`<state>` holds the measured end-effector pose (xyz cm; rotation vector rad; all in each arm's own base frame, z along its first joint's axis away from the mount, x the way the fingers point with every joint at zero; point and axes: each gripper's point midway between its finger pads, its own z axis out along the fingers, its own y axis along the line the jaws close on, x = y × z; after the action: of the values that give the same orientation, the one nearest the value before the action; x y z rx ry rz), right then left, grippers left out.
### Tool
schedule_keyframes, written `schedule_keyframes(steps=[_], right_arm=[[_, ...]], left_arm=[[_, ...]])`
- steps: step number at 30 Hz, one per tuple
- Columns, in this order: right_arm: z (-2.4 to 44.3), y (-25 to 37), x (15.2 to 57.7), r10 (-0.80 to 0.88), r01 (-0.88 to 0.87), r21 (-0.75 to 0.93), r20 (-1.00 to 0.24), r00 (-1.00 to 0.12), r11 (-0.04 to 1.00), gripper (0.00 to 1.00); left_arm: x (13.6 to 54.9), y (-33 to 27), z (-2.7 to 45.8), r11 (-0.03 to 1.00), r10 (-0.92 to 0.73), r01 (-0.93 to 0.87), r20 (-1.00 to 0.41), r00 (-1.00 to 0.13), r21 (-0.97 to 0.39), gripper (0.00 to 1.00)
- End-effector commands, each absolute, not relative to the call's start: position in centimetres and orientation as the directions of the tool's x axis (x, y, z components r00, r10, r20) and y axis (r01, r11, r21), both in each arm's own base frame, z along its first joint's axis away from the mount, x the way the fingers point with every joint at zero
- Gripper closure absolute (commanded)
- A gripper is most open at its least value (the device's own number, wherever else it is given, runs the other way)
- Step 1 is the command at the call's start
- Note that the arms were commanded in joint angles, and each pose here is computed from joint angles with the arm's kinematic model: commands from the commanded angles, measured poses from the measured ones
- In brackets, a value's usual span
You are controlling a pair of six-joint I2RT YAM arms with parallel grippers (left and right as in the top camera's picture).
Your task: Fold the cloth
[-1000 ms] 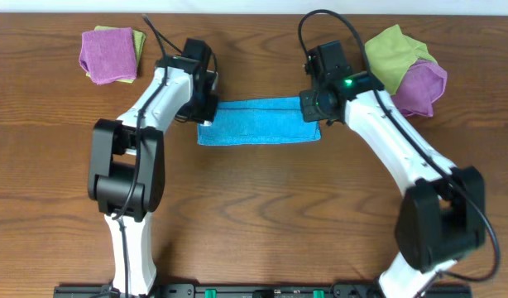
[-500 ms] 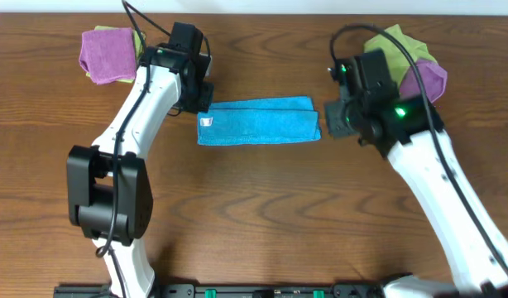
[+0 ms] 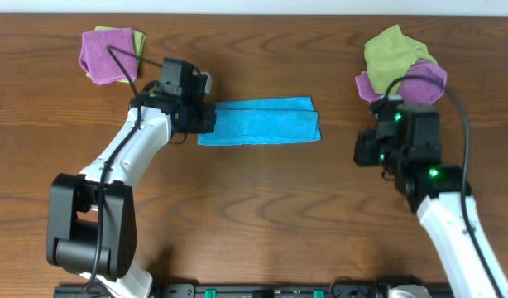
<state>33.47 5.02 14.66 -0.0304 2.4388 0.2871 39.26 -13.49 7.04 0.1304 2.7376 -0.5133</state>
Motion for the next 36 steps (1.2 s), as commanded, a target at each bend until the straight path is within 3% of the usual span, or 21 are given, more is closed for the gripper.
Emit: schedule_keyframes(steps=[1,5,9,14,15,16,18,19,22,26,30,36], right_arm=[[12.9,7.6,34.0,0.065,-0.187,0.373,-0.570,-0.819,0.909,0.99],[9.9,10.1,35.5,0.081,-0.212,0.521,-0.484,-0.871,0.827,0.99],[10.0,10.9,38.2,0.096,-0.227,0.560,-0.488,-0.868,0.797,0.99],[10.1,11.8,41.8,0.113,-0.227,0.619,-0.460,-0.880,0.752,0.99],[10.1,12.3,42.4,0.114,-0.233,0.645,-0.449,-0.886,0.728,0.96],[10.2,12.6,43.1,0.123,-0.227,0.668,-0.434,-0.892,0.709,0.83],[10.4,13.1,44.0,0.131,-0.228,0.698,-0.420,-0.898,0.679,0.67],[10.6,13.5,44.6,0.129,-0.239,0.714,-0.419,-0.899,0.658,0.43],[10.9,13.7,45.2,0.126,-0.251,0.723,-0.423,-0.897,0.643,0.33],[10.9,12.8,45.2,0.131,-0.251,0.728,-0.424,-0.896,0.638,0.29],[10.7,11.5,44.9,0.153,-0.232,0.774,-0.389,-0.908,0.590,0.30],[9.2,11.4,44.7,0.160,-0.203,0.808,-0.342,-0.926,0.553,0.29]], left_arm=[[38.7,-14.8,6.2,0.900,-0.051,0.079,-0.284,-0.957,-0.429,0.94],[38.7,-14.5,5.5,0.905,-0.097,0.021,-0.253,-0.963,-0.425,0.94],[38.3,-12.9,4.4,0.936,-0.151,-0.065,-0.230,-0.961,-0.345,0.94],[38.6,-12.7,3.0,0.932,-0.192,-0.102,-0.235,-0.953,-0.348,0.94],[38.5,-13.0,2.6,0.927,-0.191,-0.099,-0.227,-0.955,-0.363,0.94],[38.4,-13.2,2.2,0.921,-0.191,-0.100,-0.214,-0.958,-0.376,0.95],[38.4,-13.3,1.7,0.919,-0.203,-0.116,-0.199,-0.959,-0.377,0.94],[38.4,-13.3,1.6,0.917,-0.205,-0.118,-0.197,-0.959,-0.381,0.94],[38.6,-13.0,1.6,0.922,-0.209,-0.122,-0.207,-0.956,-0.368,0.94],[39.4,-12.1,1.5,0.928,-0.226,-0.134,-0.237,-0.945,-0.348,0.94],[40.4,-13.2,2.5,0.893,-0.229,-0.100,-0.252,-0.940,-0.440,0.94],[40.8,-12.2,2.2,0.909,-0.239,-0.114,-0.276,-0.931,-0.400,0.94]])
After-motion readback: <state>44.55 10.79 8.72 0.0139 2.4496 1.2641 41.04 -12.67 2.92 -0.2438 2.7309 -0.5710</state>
